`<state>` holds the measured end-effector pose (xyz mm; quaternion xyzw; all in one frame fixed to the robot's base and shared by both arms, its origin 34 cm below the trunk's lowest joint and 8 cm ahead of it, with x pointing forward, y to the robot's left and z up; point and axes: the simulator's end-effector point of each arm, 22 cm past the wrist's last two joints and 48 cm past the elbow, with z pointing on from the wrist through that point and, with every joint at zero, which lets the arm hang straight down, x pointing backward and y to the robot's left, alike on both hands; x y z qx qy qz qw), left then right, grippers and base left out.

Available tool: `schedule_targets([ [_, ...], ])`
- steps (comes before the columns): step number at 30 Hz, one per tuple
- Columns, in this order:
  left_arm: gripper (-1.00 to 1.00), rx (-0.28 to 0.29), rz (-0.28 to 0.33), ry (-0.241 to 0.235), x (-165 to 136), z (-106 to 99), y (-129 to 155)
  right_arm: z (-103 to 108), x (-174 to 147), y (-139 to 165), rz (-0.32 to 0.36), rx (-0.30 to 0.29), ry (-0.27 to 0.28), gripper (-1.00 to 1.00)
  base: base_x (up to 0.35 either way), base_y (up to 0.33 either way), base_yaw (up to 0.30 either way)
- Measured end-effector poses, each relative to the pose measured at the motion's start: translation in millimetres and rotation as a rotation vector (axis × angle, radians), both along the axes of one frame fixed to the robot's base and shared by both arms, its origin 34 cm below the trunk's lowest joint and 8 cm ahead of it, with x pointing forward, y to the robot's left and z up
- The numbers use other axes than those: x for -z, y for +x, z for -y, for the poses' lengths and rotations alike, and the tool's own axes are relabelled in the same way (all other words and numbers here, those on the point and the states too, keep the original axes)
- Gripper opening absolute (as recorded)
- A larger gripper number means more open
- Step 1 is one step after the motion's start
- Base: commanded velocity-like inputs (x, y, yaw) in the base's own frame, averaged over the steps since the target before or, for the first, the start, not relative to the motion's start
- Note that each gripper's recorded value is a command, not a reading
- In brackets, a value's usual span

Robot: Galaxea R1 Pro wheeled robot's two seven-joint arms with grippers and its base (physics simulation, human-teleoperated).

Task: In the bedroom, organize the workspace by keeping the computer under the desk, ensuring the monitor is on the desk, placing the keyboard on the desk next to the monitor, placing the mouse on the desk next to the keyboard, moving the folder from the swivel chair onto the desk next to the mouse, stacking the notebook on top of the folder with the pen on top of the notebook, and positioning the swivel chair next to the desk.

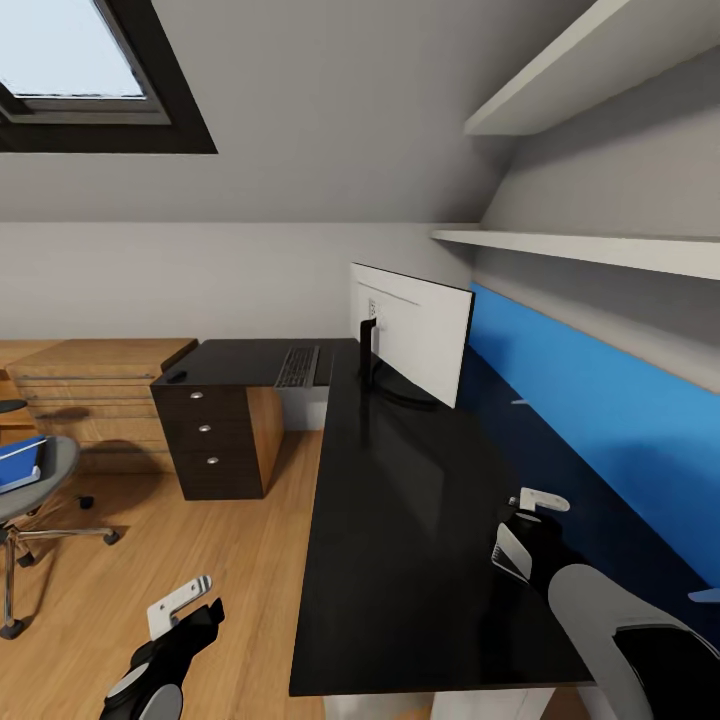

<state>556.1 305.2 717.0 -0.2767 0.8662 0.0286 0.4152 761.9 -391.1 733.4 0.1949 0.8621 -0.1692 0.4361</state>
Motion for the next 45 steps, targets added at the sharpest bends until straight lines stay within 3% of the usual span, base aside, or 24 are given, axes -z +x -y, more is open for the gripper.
schedule_targets([
  [45,1.0,0.001,-0.002,0.0,0.8,0.7,-0.2,0.5,-0.3,0.2,0.001,-0.001,-0.003,1.0,-0.135,-0.01,0.0],
])
